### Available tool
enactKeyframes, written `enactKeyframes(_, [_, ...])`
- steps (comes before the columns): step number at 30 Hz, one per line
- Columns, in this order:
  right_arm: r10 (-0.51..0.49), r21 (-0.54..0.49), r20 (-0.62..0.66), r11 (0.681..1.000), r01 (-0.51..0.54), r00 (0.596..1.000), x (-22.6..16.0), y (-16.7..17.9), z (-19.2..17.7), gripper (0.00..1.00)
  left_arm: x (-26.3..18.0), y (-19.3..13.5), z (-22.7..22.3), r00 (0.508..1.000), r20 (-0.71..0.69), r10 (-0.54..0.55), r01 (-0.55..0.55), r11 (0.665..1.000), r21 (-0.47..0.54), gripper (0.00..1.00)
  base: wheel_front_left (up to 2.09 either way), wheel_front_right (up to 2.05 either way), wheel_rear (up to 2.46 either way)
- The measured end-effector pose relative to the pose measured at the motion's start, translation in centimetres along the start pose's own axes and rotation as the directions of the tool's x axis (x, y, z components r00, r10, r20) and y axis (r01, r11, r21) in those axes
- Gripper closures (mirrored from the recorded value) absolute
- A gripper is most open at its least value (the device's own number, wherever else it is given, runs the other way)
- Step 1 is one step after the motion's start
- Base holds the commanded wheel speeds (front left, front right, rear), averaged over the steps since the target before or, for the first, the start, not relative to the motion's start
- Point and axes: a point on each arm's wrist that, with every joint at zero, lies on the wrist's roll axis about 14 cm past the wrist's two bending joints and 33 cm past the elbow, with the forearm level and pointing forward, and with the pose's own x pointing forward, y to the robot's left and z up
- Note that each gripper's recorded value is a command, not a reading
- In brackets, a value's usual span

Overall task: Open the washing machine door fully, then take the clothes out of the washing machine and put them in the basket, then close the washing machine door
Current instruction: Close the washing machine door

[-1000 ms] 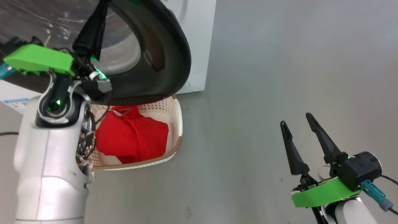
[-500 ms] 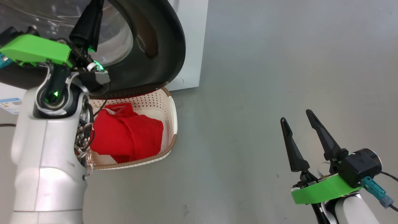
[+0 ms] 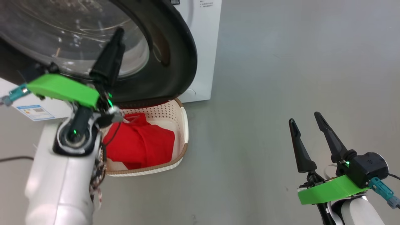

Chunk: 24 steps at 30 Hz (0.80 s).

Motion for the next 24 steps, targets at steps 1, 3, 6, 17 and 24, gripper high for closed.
enactKeyframes(1, [0.003, 0.003, 0.005, 1.0, -0.003, 1.0, 0.0, 0.1, 0.1, 0.0, -0.6, 0.1, 0.0, 1.0, 0.001, 0.004, -0.004, 0.999, 0.035, 0.0, 0.0, 0.0, 0.0])
enactKeyframes(3, [0.013, 0.006, 0.013, 1.0, -0.013, 1.0, 0.1, 0.4, 0.4, 0.0, -1.8, 0.1, 0.3, 1.0, 0.018, 0.002, -0.004, 0.994, 0.106, 0.0, 0.0, 0.0, 0.0])
enactKeyframes(6, [0.027, 0.01, 0.022, 1.0, -0.027, 0.999, 0.3, 0.9, 0.7, 0.0, -3.5, -0.1, 1.1, 0.998, 0.062, -0.005, -0.008, 0.977, 0.215, 0.0, 0.0, 0.0, 0.0])
enactKeyframes(17, [0.045, 0.015, 0.05, 0.999, -0.046, 0.998, -0.1, 1.7, 1.7, 0.0, -9.6, -0.9, 3.5, 0.97, 0.235, -0.068, -0.097, 0.776, 0.624, 0.0, 0.0, 0.0, 0.0])
enactKeyframes(24, [0.043, 0.016, 0.059, 0.999, -0.044, 0.997, -1.6, 1.7, 2.2, 0.0, -13.3, -0.7, 3.6, 0.951, 0.303, -0.062, -0.193, 0.647, 0.738, 0.0, 0.0, 0.0, 0.0])
